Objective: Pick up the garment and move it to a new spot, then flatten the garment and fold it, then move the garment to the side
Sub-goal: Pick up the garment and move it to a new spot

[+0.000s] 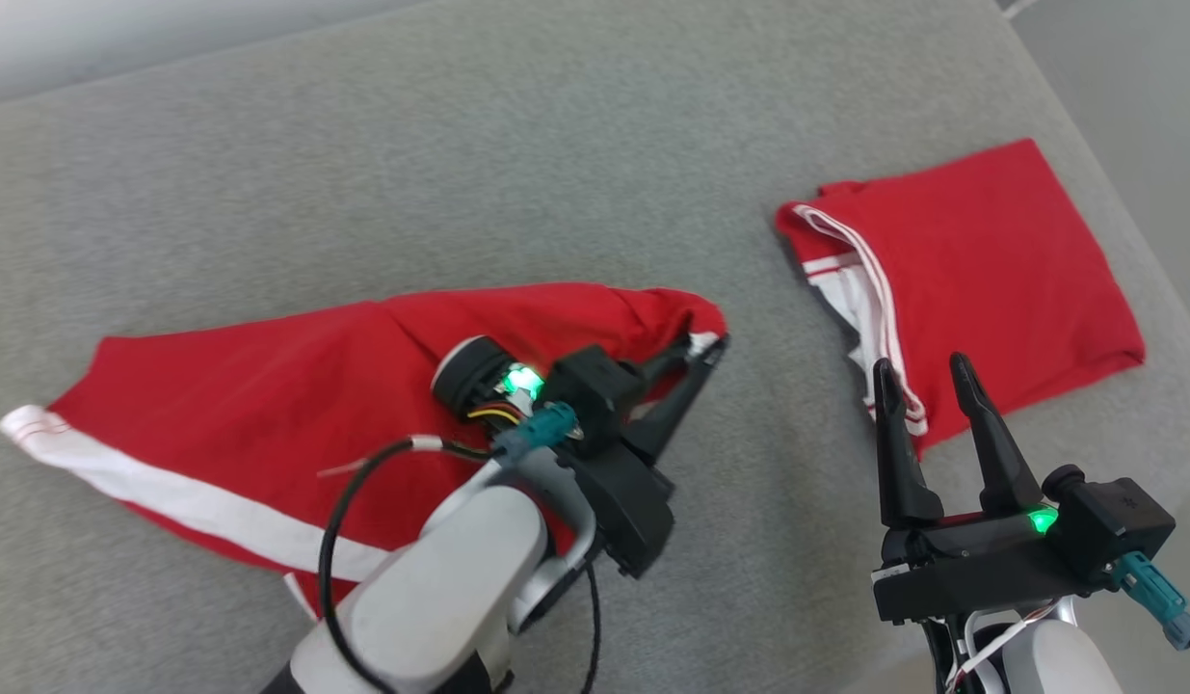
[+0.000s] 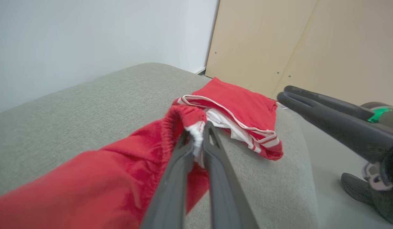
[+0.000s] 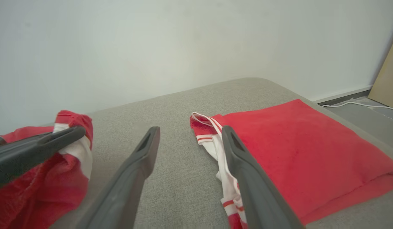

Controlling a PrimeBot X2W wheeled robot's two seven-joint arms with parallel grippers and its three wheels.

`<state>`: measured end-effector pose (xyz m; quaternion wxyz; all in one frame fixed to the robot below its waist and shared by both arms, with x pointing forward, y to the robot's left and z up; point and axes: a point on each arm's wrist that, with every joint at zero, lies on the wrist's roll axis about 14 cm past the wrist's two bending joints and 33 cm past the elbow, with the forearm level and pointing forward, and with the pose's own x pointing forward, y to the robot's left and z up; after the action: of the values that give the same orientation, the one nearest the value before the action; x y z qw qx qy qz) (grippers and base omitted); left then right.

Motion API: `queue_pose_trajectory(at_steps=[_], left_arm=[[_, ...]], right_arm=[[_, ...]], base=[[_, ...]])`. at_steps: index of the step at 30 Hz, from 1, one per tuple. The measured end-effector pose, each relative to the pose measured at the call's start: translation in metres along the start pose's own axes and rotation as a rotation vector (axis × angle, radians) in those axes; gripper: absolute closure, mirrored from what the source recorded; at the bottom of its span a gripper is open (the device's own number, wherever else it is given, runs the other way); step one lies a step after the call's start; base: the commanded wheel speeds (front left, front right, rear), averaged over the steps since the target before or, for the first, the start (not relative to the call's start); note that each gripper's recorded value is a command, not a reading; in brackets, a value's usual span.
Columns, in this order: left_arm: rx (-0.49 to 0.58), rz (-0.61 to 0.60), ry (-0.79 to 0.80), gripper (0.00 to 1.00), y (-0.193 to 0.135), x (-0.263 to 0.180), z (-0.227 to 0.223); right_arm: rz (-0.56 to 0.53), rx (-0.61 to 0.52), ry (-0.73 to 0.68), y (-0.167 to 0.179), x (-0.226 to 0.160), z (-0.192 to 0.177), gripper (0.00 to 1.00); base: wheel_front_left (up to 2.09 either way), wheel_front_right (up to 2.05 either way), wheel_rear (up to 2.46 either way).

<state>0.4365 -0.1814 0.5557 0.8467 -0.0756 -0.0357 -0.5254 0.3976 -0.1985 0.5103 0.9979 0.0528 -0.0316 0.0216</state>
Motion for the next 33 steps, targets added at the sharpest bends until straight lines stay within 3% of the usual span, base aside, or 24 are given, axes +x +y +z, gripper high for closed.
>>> queue_pose_trajectory(at_steps=[2,3,4,11,15,26,33], left_arm=[[-0.024,0.006,0.009,1.00,0.004,0.004,-0.010],[-0.034,0.012,0.001,0.64,0.005,0.006,-0.011],[-0.039,0.018,-0.011,0.00,0.007,0.007,-0.011],[-0.058,0.029,-0.113,0.00,0.008,0.003,0.013],[-0.025,0.105,-0.197,0.00,0.022,-0.007,0.042],[0.145,0.578,-0.329,0.00,0.136,-0.113,0.101],[0.221,0.810,-0.395,0.00,0.170,-0.203,0.132]], right_arm=[[-0.018,-0.004,0.008,-0.005,-0.002,-0.003,0.00],[-0.026,-0.005,0.013,-0.008,-0.003,-0.004,0.00],[-0.035,-0.007,0.019,-0.011,-0.004,-0.006,0.00],[-0.028,-0.006,0.027,-0.011,0.000,-0.011,0.00],[0.005,-0.018,0.006,-0.005,0.007,-0.004,0.00],[0.131,-0.021,-0.025,0.031,0.020,0.007,0.00],[0.200,-0.016,-0.029,0.053,0.023,0.010,0.00]], base=[[0.00,0.00,0.00],[0.00,0.00,0.00],[0.00,0.00,0.00],[0.00,0.00,0.00],[0.00,0.00,0.00],[0.00,0.00,0.00],[0.00,0.00,0.00]])
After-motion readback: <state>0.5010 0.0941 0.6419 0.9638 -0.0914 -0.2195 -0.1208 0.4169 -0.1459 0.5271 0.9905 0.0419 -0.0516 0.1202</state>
